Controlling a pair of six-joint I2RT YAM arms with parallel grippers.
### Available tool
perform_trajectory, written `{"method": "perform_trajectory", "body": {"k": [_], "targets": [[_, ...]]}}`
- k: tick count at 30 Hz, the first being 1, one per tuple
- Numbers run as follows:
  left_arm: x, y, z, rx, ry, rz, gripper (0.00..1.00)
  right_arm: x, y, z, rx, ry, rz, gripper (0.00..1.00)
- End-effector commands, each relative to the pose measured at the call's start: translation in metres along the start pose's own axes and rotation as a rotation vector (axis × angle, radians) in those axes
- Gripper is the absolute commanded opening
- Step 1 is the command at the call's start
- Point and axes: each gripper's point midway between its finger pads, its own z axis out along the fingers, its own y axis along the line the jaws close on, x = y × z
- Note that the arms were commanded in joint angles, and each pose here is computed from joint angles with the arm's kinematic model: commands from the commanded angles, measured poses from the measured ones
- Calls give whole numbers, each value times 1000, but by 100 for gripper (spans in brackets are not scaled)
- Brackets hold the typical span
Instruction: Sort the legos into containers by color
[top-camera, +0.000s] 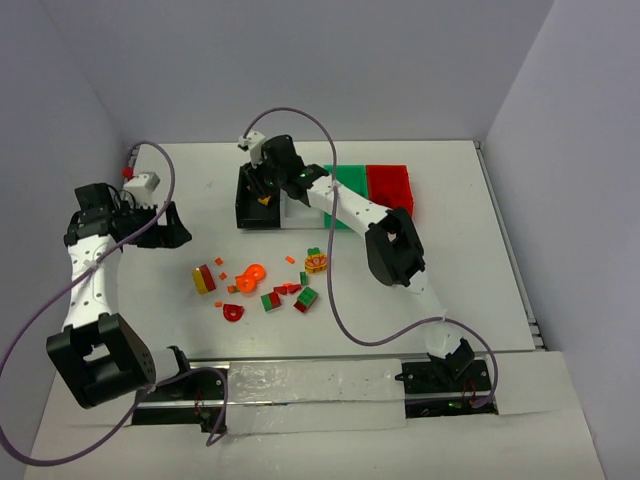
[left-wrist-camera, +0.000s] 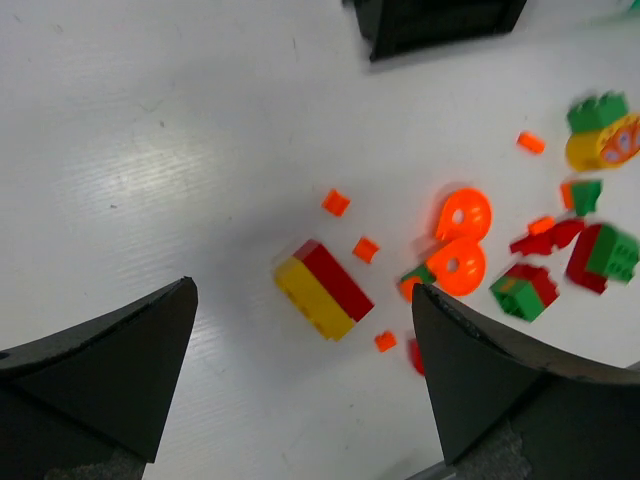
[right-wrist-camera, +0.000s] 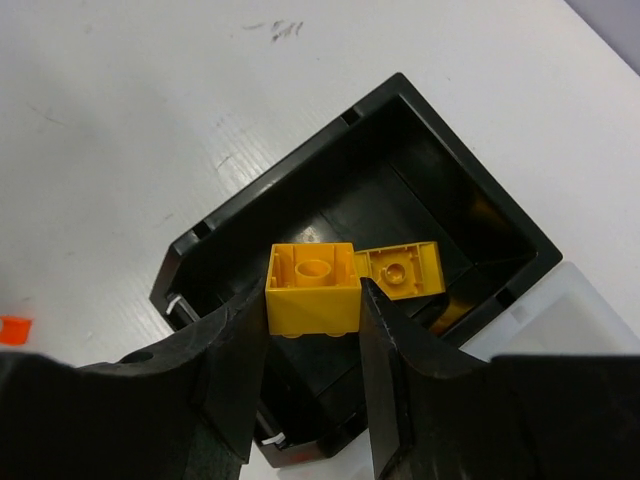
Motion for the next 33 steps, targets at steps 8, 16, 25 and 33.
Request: {"method": "perform_trajectory", "body": {"k": [8, 16, 25, 33], "targets": [[85, 6, 3, 166, 234, 516, 99, -25, 9, -9, -18, -52, 28, 91], [105, -3, 23, 304, 150, 766, 98, -48, 27, -49, -97, -75, 73, 99], [108, 6, 49, 351, 116, 800, 99, -64, 30, -124, -163, -98, 105, 100], [119, 8, 62, 403, 128, 805, 99, -69, 16, -149, -160, -90, 133, 100]]}}
